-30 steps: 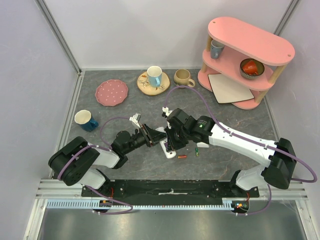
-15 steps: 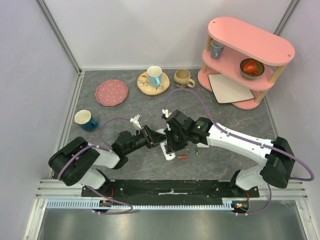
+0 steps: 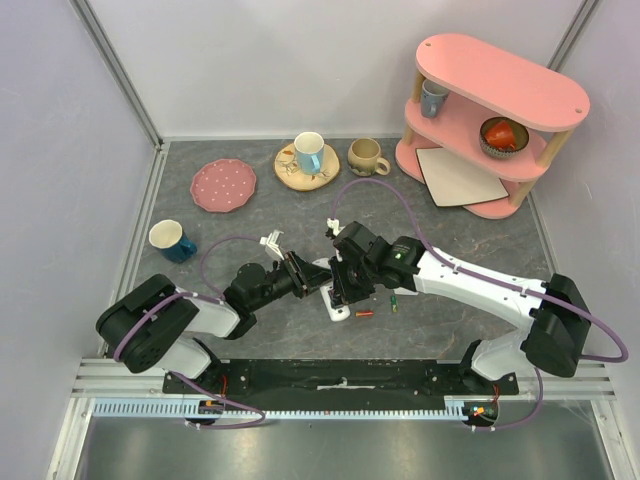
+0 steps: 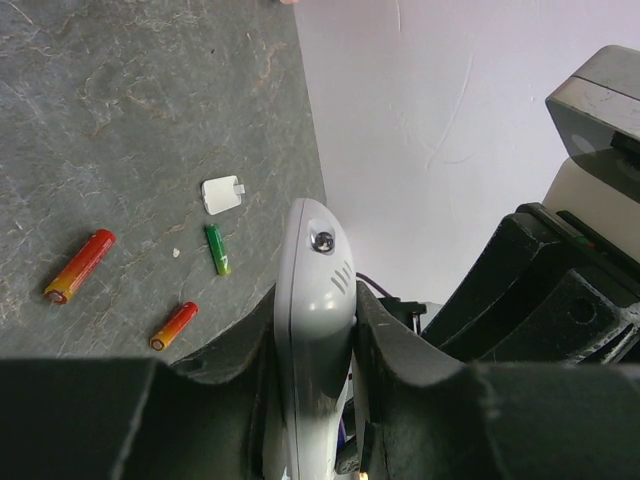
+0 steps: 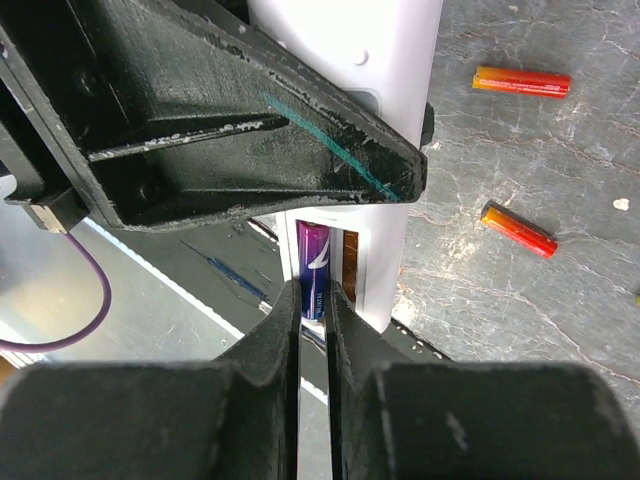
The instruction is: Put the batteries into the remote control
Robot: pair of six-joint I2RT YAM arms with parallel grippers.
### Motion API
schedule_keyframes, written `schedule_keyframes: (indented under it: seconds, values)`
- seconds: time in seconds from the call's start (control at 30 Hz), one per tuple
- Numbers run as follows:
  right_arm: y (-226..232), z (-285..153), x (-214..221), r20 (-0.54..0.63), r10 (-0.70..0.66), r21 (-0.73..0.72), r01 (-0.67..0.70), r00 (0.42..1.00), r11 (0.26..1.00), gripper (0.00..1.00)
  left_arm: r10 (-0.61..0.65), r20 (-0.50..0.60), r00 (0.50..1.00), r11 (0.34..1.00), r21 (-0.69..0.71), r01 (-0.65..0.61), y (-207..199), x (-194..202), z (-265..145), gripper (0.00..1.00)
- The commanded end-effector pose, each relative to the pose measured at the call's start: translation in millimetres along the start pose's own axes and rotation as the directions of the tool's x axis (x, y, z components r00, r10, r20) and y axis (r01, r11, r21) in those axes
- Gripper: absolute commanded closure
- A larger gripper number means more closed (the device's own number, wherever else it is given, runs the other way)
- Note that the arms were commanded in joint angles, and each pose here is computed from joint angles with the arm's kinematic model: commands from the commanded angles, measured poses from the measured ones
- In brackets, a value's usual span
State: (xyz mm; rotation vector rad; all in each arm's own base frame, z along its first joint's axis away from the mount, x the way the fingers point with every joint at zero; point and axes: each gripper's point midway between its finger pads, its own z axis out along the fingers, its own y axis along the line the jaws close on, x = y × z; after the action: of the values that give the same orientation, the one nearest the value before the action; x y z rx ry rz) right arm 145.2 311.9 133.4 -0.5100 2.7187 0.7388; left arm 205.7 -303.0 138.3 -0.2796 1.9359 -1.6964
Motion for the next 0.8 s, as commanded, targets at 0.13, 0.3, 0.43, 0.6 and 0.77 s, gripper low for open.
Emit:
schedule_keyframes:
  seconds: [0.13,0.3,0.43,0.6,0.77]
  values:
    - [37.6,-0.5,-35.2,0.144,0.013,-0.147,0.008,0.989,0.989,0.78,0.083,0.133,0.988,0.86,0.491,-0.139,-132.9,-17.6,-25.6,0.98]
    - [39.2,-1.8,-36.8,0.149,0.016,-0.152,0.007,0.989,0.988,0.73,0.083,0.141,0.987,0.863,0.485,-0.142,-131.1,-18.4,-25.6,0.98]
    - [40.7,-1.2,-38.4,0.151,0.015,-0.155,0.008,0.988,0.988,0.72,0.081,0.142,0.987,0.868,0.476,-0.14,-128.3,-18.6,-24.7,0.98]
    - [41.7,-1.3,-38.3,0.149,0.014,-0.156,0.01,0.989,0.988,0.7,0.081,0.14,0.987,0.869,0.476,-0.139,-127.6,-17.8,-25.1,0.98]
    - [42.6,-5.1,-37.1,0.149,0.01,-0.163,0.015,0.989,0.986,0.65,0.082,0.143,0.986,0.873,0.467,-0.14,-124.3,-17.5,-25.7,0.98]
